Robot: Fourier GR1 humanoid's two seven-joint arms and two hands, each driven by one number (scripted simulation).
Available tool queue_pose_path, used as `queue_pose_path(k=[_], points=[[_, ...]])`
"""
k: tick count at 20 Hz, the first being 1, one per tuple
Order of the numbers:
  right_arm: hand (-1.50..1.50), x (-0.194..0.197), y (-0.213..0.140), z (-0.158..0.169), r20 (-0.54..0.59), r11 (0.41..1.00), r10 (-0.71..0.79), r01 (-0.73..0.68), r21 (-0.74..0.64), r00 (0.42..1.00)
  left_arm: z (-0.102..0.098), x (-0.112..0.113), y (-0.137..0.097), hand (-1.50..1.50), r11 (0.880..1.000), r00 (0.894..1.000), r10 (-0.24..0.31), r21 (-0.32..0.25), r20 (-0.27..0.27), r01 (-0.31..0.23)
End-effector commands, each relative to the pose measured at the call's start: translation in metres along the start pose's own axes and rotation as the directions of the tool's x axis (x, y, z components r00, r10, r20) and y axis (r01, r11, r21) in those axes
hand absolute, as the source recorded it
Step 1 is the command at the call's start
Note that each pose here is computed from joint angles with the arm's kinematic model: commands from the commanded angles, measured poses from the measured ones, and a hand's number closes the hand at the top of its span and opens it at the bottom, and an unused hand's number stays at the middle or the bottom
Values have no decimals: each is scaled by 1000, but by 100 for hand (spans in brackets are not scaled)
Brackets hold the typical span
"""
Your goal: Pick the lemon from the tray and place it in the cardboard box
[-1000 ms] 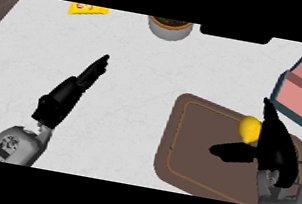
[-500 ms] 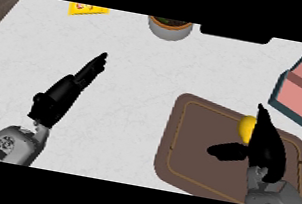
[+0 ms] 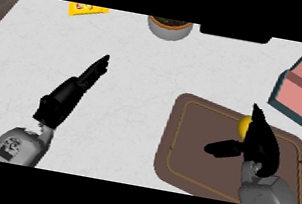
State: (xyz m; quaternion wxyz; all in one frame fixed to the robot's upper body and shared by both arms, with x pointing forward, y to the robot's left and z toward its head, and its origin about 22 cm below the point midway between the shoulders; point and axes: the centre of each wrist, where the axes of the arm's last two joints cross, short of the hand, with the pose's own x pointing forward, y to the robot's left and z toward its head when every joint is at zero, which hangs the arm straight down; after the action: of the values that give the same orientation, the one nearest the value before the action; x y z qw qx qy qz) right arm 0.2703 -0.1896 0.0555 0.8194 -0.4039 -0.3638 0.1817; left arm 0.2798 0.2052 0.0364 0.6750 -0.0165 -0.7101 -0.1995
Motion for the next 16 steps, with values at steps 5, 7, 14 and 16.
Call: queue_pose_path(k=[5, 7, 14, 16], points=[[-150, -9, 10, -4, -135, 997, 42, -33, 68, 990, 13, 2, 8, 0, 1000, 1000, -8, -14, -1, 8], [-150, -3, 21, -18, -147, 996, 43, -31, 83, 988, -5, 15, 11, 0, 1000, 1000, 18, 0, 9, -18], [-150, -10, 29, -26, -153, 994, 57, -42, 99, 987, 15, -8, 11, 0, 1000, 1000, -7, 18, -1, 7], [-150, -4, 27, -11, -162, 990, 113, -98, 98, 980, -4, 5, -2, 0, 1000, 1000, 2, -4, -3, -2]])
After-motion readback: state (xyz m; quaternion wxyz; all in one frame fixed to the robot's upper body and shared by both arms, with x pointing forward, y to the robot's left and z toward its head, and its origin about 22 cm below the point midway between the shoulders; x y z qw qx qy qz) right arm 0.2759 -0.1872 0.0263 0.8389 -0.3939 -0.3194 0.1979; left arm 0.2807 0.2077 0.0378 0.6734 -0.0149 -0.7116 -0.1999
